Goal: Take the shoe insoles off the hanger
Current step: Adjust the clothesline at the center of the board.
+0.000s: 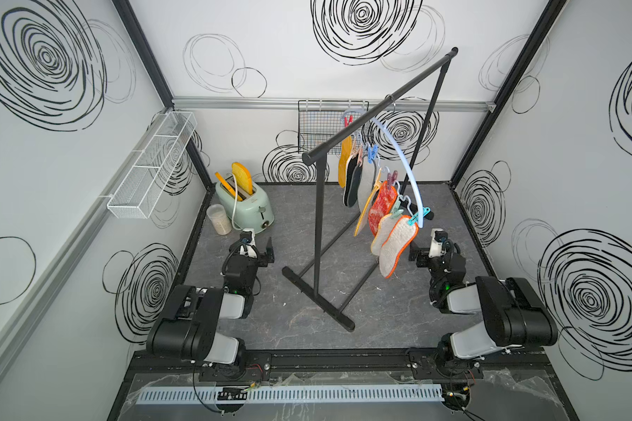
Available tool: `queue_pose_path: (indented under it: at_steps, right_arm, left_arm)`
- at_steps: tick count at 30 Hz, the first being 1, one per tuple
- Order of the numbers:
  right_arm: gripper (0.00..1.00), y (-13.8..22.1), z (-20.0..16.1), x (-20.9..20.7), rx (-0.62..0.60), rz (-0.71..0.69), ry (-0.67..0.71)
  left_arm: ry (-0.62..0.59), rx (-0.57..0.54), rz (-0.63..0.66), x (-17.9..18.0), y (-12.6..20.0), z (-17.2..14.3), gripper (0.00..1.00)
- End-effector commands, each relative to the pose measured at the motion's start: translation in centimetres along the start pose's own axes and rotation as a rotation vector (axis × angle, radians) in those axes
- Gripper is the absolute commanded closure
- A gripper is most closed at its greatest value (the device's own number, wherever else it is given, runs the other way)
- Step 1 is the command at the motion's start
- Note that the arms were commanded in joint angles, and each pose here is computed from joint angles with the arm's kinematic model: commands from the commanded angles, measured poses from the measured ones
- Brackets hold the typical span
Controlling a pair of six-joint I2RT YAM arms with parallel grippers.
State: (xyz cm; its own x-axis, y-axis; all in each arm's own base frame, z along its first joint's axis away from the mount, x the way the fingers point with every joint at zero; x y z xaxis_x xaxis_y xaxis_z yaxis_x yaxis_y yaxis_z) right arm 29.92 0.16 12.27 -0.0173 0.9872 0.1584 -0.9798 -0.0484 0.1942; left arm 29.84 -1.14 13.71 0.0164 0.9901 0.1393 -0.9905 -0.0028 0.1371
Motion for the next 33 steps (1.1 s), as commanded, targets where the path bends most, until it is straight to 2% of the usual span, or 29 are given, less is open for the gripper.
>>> queue_pose_path:
  at_steps: [1, 33]
  right_arm:
    - [0.01, -0.27, 1.0, 0.11, -0.049, 0.005, 0.02]
    - [0.01, -0.34, 1.04, -0.13, -0.045, 0.012, 0.009]
  left_arm:
    - [-0.009, -0.072, 0.011, 0.14, -0.04, 1.38, 0.02]
    - [-0.001, -0.07, 0.002, 0.28, -0.1, 1.3, 0.02]
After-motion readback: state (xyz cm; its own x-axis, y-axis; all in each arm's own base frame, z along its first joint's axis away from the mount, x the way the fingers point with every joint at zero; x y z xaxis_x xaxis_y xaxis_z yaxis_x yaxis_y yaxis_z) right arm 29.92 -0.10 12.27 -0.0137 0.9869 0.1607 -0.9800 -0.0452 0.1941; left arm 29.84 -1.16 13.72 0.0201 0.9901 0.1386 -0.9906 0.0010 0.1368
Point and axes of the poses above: each gripper's point midway between its finger pads, its own y axis back along the fingers, its own x axis along the line the jaws close on, z = x × y, the point moved 7 cm from there along y, back along the fingers, and after that the axes turned 8 degrees about -y, right-handed, at the moved point
